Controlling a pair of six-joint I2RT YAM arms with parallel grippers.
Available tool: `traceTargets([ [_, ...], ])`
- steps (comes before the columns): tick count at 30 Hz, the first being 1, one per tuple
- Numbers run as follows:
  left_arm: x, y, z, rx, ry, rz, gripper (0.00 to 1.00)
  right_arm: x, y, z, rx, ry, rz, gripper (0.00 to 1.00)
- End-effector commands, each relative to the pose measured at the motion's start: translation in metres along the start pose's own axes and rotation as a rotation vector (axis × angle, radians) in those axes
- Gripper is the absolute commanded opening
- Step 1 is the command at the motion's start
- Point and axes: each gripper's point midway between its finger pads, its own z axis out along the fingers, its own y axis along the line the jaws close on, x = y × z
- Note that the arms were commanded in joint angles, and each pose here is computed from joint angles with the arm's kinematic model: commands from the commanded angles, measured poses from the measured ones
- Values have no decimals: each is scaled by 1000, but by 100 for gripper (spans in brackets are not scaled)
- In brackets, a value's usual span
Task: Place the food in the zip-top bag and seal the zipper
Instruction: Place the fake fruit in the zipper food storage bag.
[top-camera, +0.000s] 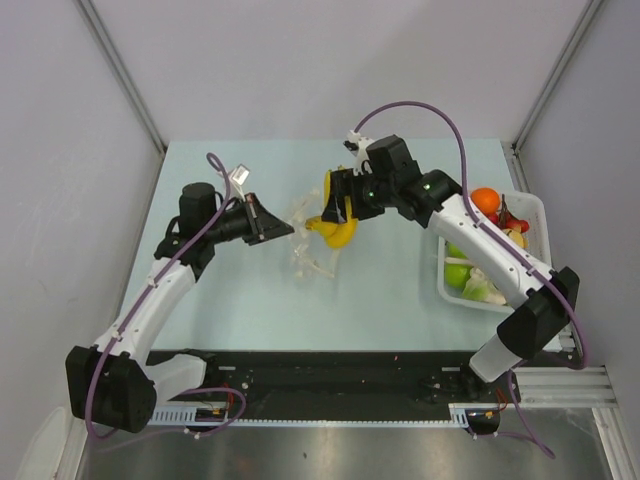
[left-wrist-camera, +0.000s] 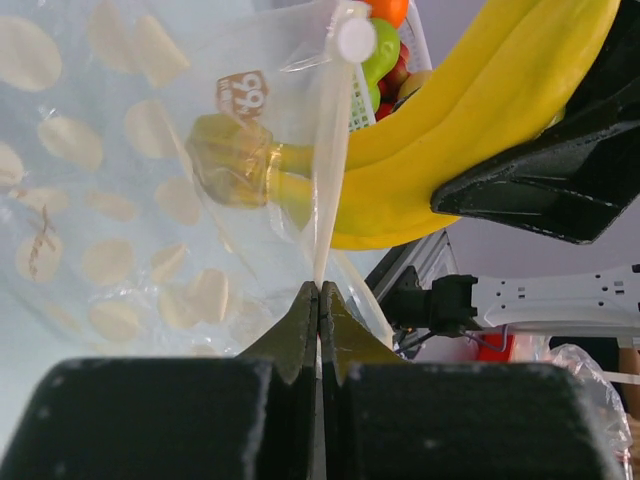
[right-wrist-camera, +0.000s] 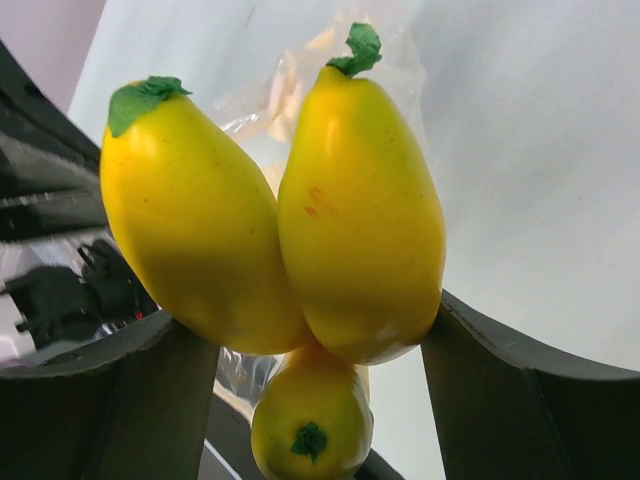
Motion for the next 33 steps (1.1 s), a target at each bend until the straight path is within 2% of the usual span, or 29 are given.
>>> traceTargets([
  [1,-14,-15,-2,33,-57,33,0,-36,12,0,43,-103,111,0],
  [4,-10,-17,0,49,-50,15,0,-42,26,5,-19,-101,188,0],
  [8,-5,-21,4,96,-32,-58,0,-46,29,14,-36,-144,202,0],
  [14,-5,-32,7,180,-26,-160,0,-45,30,30,21,-271,116,0],
  [17,-4,-34,7,208,-25,-198,0,-37,29,41,63,-291,108,0],
  [20,-6,-37,6,217,-28,-196,0,-21,34,49,82,-283,12,5],
  [23,-6,-36,2,215,-34,-198,0,-7,36,49,62,-255,-50,30],
  [24,-6,-34,1,214,-35,-199,0,-6,38,47,48,-256,-69,55],
  [26,-5,-31,-2,210,-39,-202,0,-6,46,35,1,-260,-142,80],
  [27,-4,-30,-3,210,-37,-201,0,-8,46,29,4,-268,-175,95],
  [29,-3,-28,-5,206,-40,-186,0,-8,62,9,-84,-270,-285,100],
  [33,4,-23,-7,191,-27,-166,0,0,72,-29,-223,-233,-367,100],
])
